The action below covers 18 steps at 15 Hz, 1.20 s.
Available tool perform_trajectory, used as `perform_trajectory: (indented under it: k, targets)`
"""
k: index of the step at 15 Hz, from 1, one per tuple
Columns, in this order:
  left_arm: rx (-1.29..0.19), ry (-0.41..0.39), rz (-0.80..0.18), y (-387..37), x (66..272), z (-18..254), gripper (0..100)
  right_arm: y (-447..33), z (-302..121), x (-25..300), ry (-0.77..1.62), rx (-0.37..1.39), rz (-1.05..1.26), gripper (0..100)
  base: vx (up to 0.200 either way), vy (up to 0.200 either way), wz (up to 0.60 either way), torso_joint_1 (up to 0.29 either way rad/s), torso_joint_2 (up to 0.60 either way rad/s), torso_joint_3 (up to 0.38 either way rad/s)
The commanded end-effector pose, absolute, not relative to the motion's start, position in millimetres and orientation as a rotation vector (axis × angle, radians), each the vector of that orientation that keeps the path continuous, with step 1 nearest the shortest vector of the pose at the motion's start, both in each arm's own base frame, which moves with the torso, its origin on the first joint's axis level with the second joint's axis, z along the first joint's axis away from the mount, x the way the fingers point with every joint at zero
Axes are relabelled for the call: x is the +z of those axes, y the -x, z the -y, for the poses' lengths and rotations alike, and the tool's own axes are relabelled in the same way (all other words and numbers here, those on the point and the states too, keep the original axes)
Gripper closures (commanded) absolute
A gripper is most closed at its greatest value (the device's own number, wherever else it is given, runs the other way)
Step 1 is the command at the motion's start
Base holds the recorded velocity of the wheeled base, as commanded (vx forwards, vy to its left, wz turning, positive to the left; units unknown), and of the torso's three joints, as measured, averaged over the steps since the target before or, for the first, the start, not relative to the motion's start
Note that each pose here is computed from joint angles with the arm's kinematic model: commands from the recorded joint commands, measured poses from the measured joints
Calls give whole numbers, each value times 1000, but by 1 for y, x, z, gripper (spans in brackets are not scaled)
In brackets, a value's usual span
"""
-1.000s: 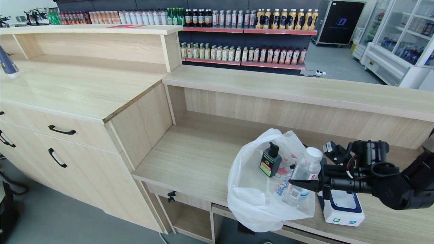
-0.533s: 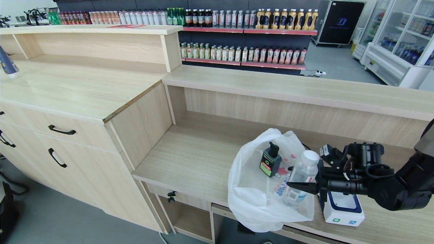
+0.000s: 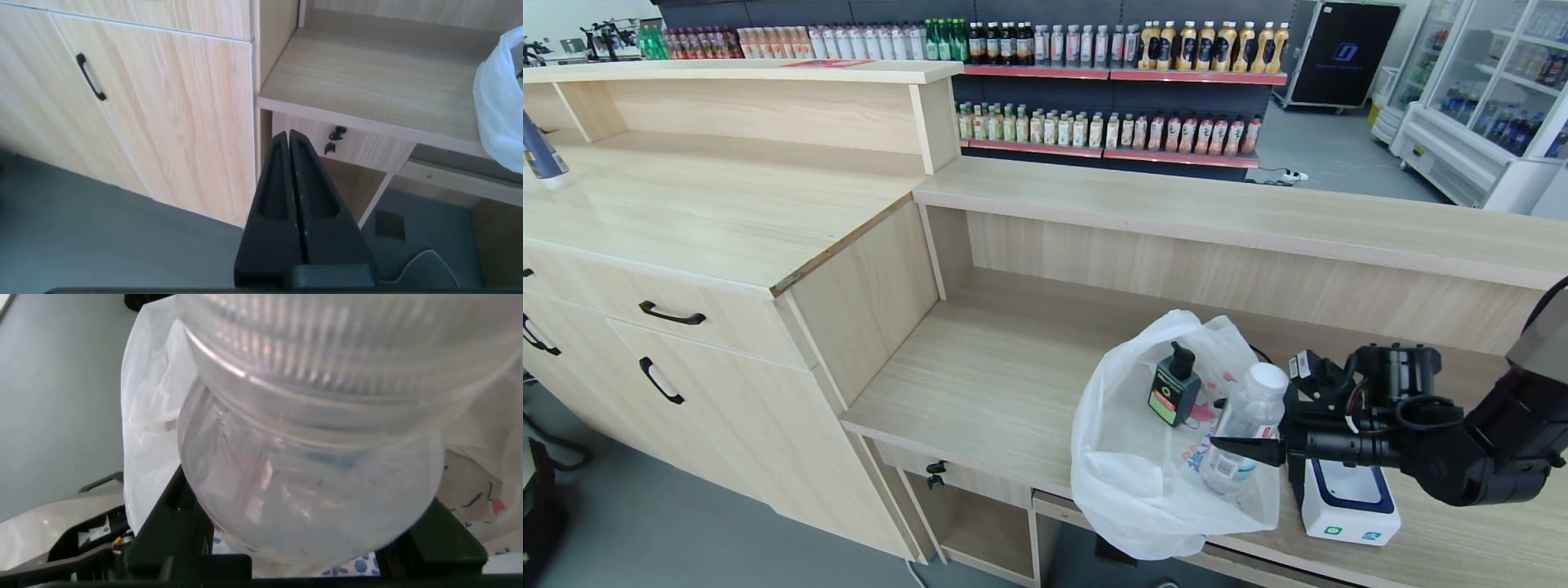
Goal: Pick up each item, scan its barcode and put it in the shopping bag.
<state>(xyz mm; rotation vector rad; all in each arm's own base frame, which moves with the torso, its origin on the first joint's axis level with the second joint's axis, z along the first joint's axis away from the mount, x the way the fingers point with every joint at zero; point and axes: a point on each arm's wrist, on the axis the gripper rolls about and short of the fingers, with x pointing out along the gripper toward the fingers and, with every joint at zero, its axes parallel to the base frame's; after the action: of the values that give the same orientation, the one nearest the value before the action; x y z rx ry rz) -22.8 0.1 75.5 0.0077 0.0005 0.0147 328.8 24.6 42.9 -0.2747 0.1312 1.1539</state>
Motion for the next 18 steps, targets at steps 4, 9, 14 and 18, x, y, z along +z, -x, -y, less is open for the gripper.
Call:
perform_trajectory:
  k: [4,9,14,18]
  targets:
    - [15,-8,0,23,75,0,100,-338,-25,39,290,1151,-108,100,0,0,0,0,0,0]
    - [15,-8,0,23,75,0,100,-341,-25,28,295,1150,-102,100,0,0,0,0,0,0]
    - [15,-8,0,23,75,0,100,-339,-24,18,284,1151,-121,100,0,0,0,0,0,0]
    - [15,-8,0,23,75,0,100,-335,-23,14,295,1154,-128,100,0,0,0,0,0,0]
